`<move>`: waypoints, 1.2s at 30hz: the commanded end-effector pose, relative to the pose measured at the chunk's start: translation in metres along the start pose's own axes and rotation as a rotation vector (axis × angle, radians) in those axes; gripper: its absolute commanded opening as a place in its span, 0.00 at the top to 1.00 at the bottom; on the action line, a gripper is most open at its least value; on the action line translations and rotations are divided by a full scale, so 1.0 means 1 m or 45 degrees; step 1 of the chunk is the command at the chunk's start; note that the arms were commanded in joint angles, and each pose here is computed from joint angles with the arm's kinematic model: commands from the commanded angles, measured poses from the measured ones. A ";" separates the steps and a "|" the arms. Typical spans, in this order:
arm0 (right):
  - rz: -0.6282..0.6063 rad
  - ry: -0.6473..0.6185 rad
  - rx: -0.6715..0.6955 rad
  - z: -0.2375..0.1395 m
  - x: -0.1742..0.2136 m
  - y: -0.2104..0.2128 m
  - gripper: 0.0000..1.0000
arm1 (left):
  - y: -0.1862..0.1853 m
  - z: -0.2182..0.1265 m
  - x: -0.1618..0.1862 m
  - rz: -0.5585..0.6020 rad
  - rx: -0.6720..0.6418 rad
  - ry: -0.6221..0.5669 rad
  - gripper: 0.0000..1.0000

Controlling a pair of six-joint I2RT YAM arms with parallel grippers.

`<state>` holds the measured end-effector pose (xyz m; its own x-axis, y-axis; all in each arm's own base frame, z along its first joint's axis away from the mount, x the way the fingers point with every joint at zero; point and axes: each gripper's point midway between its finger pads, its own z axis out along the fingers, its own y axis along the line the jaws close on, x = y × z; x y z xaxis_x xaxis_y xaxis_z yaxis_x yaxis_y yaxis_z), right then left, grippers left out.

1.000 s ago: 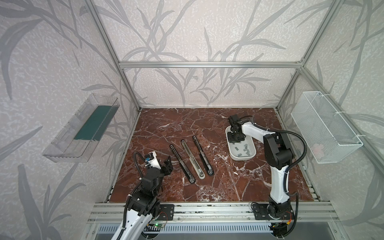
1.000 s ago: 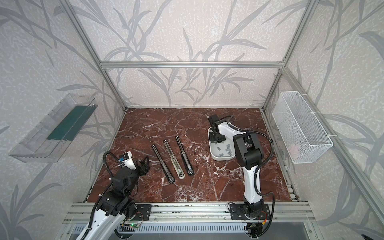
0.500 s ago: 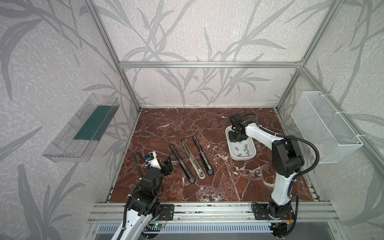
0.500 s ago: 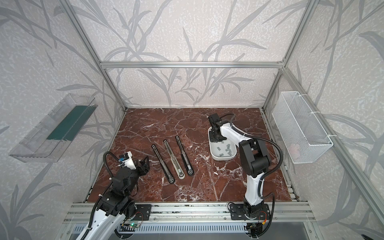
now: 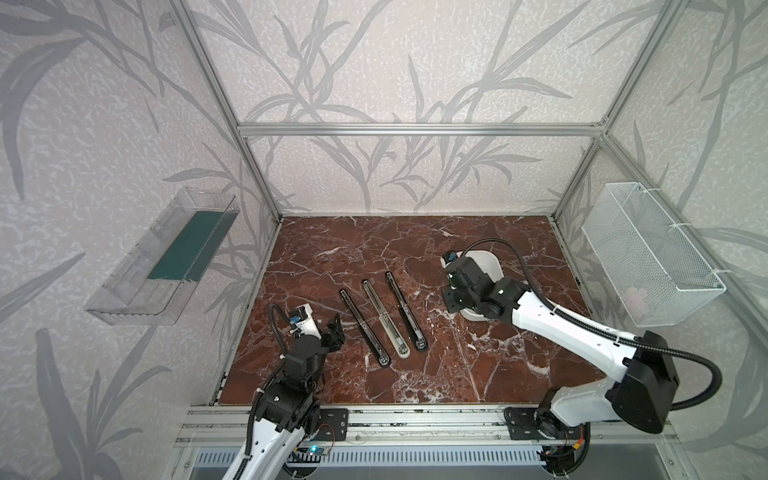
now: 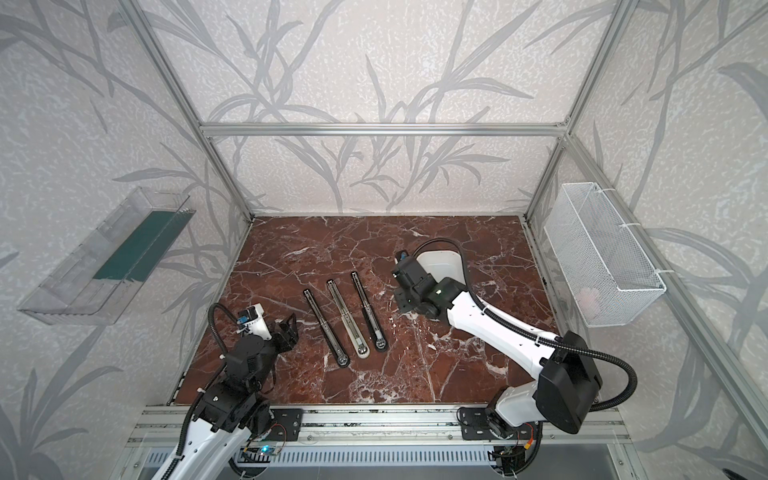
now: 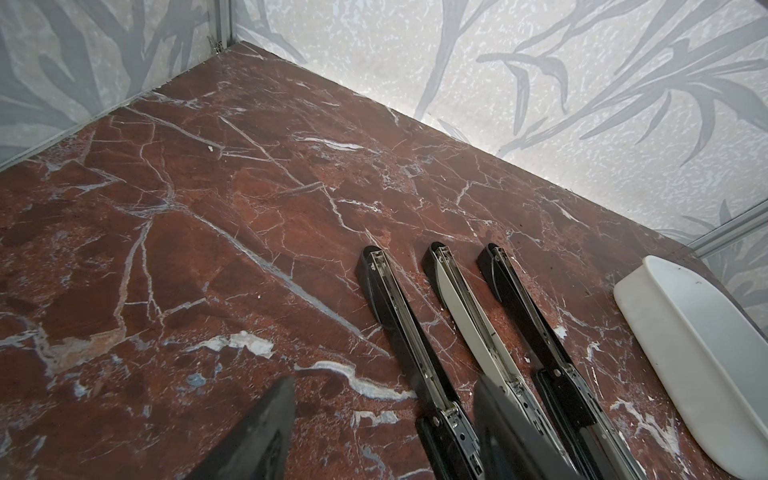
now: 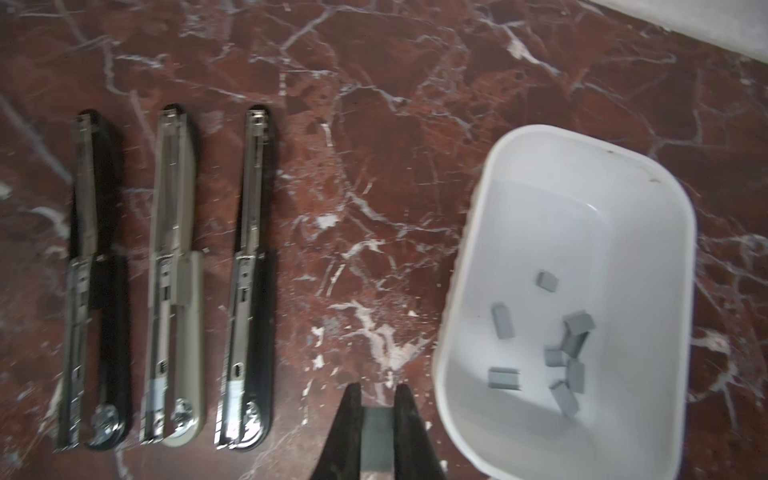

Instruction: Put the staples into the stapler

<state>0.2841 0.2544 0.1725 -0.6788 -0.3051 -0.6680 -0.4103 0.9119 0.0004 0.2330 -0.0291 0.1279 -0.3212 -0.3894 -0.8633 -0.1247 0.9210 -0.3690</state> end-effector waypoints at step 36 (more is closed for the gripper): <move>-0.259 -0.104 -0.257 0.049 0.066 0.221 0.91 | -0.008 -0.026 0.022 -0.149 0.091 0.226 0.25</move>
<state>0.1775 0.4416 0.0859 -0.5465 -0.4390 -0.7132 -0.6421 0.7663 0.0203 0.2023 -0.0511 0.1309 -0.4589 -0.4703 -0.7538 -0.0564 0.8621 -0.5036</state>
